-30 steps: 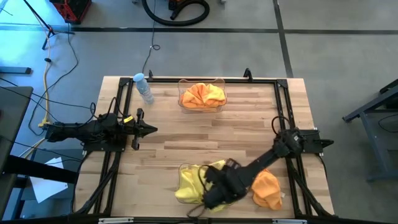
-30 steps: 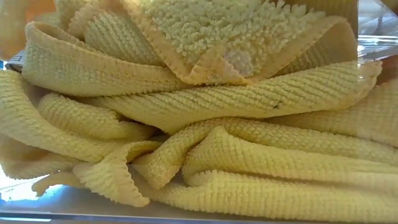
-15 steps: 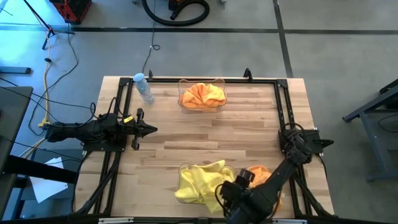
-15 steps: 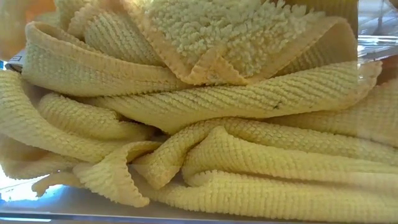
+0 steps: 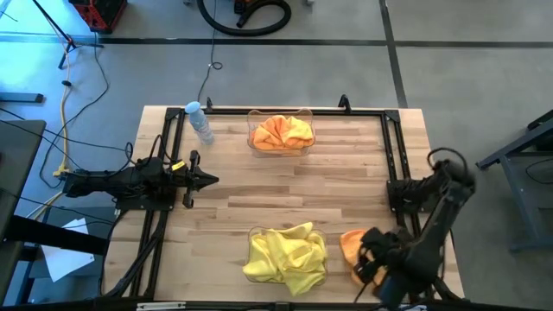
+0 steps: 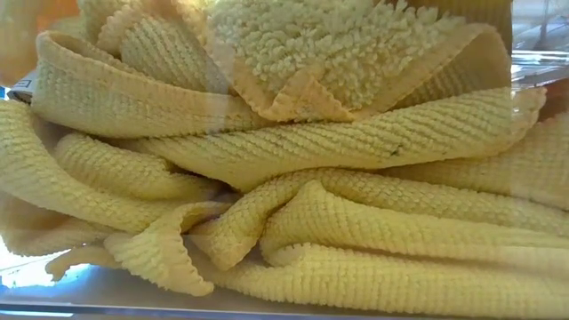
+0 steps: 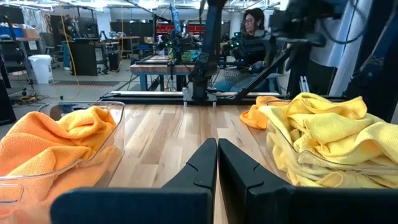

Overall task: Sort microfiber towel by color & place in baskets
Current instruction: Put the orange microfiber towel into the top transparent bin

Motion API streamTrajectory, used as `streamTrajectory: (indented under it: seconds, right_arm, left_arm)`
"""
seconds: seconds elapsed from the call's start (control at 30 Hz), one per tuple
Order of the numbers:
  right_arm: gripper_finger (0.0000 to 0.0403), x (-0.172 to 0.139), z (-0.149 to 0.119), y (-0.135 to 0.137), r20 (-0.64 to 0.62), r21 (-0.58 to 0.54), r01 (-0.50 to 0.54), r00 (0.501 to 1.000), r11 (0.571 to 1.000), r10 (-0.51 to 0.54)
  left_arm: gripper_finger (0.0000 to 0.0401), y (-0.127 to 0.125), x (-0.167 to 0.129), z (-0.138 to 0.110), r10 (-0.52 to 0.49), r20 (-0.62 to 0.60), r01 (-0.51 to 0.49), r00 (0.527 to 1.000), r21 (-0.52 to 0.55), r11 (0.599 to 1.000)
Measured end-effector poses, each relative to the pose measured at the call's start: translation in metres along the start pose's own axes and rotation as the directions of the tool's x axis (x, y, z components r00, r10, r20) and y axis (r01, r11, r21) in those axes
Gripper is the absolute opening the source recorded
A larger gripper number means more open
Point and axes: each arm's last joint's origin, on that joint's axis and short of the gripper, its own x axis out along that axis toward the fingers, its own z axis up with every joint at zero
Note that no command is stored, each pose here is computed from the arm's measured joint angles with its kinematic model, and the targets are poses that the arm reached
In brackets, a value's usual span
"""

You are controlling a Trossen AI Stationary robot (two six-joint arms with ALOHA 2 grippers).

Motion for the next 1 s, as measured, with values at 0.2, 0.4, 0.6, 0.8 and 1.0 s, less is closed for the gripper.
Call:
streamTrajectory:
  seconds: [0.2,0.4,0.6,0.8,1.0]
  right_arm:
    - [0.0264,0.028,-0.026,-0.037,-0.06,0.207,-0.079,0.994,0.975,0.093]
    - [0.0264,0.068,-0.045,-0.051,-0.182,0.276,0.003,0.982,0.961,0.049]
    - [0.0264,0.098,-0.053,-0.054,-0.235,0.304,-0.007,0.968,0.953,0.082]
    - [0.0222,0.12,-0.055,-0.053,-0.276,0.359,-0.046,0.949,0.932,0.153]
    - [0.0052,0.124,-0.053,-0.052,-0.251,0.391,-0.066,0.952,0.918,0.175]
  left_arm:
    - [0.0003,0.0,0.0,0.0,0.0,0.0,0.0,1.0,0.0,1.0]
    - [0.0003,0.0,0.0,0.0,0.0,0.0,0.0,1.0,0.0,1.0]
    - [0.0003,0.0,0.0,0.0,0.0,0.0,0.0,1.0,0.0,1.0]
    - [0.0003,0.0,0.0,0.0,0.0,0.0,0.0,1.0,0.0,1.0]
    - [0.0003,0.0,0.0,0.0,0.0,0.0,0.0,1.0,0.0,1.0]
